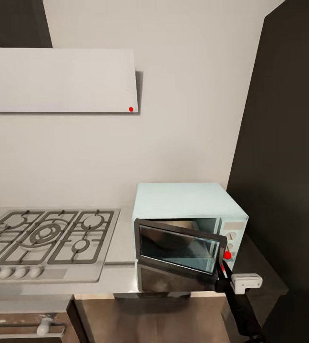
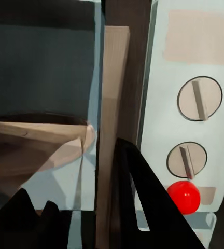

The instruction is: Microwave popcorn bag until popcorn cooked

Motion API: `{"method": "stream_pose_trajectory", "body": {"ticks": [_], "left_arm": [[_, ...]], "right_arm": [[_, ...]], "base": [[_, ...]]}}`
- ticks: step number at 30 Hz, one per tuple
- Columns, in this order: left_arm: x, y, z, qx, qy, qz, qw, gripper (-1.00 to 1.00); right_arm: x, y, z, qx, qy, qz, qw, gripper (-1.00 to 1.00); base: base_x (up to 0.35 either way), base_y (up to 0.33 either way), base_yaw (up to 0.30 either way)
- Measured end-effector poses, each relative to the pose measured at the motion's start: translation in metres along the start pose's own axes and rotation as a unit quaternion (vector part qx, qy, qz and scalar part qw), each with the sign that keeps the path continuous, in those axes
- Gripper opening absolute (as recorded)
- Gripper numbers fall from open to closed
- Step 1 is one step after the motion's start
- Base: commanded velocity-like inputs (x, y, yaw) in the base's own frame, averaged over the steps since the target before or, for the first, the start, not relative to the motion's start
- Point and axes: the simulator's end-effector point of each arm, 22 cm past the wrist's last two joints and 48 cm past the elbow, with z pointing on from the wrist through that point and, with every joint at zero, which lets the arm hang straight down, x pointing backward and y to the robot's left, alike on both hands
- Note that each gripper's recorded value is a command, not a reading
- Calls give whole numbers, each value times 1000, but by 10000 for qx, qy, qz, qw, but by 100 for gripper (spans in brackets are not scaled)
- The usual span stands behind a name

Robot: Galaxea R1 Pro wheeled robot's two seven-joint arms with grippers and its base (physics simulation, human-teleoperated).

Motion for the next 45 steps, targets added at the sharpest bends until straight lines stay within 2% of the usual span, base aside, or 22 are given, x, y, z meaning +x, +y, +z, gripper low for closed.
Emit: {"method": "stream_pose_trajectory", "body": {"ticks": [4, 7, 14, 20, 21, 23, 24, 25, 31, 38, 45], "left_arm": [[0, 0, 0, 0, 2, 0, 10000, 100], [0, 0, 0, 0, 3, 0, 10000, 100], [0, -4, 0, 22, 2, -2, 10000, 100], [0, -4, 0, 23, 0, -3, 10000, 100], [0, -4, 0, 23, 0, -2, 10000, 100], [0, -4, 0, 23, 4, -1, 10000, 100], [0, -4, 0, 23, 4, -3, 10000, 100], [0, -4, 0, 23, 4, -2, 10000, 100], [0, -3, 0, 21, 5, -5, 10000, 100], [0, -4, 0, 23, 8, -2, 10000, 100], [1, -4, 0, 23, 6, -1, 10000, 100]], "right_arm": [[0, -2, 0, -117, -4, -100, 9999, -100], [0, -3, 0, -159, -5, -11, 9999, -100], [-1, 0, 0, -241, -4, 517, 9984, -100], [-1, -1, 0, -293, -11, 794, 9964, -100], [-2, -2, 0, -301, -13, 851, 9959, 100], [4, 2, -1, -312, 51, 806, 9962, 100], [18, -10, -4, 3, 188, -52, 9998, 100], [18, -11, -4, 11, 189, -95, 9998, 100], [19, -10, -4, -2, 197, -97, 9998, 100], [19, -10, -4, -5, 203, -100, 9997, 100], [19, -10, -4, -5, 203, -99, 9997, 100]], "base": [[0, 0, 0], [-13, 0, 0], [-156, 0, 0], [-8, 0, 0], [0, 0, 0], [0, 0, 0], [0, 0, 0], [0, 0, 0], [-22, 0, 0], [-241, -30, 0], [14, -41, 0]]}}
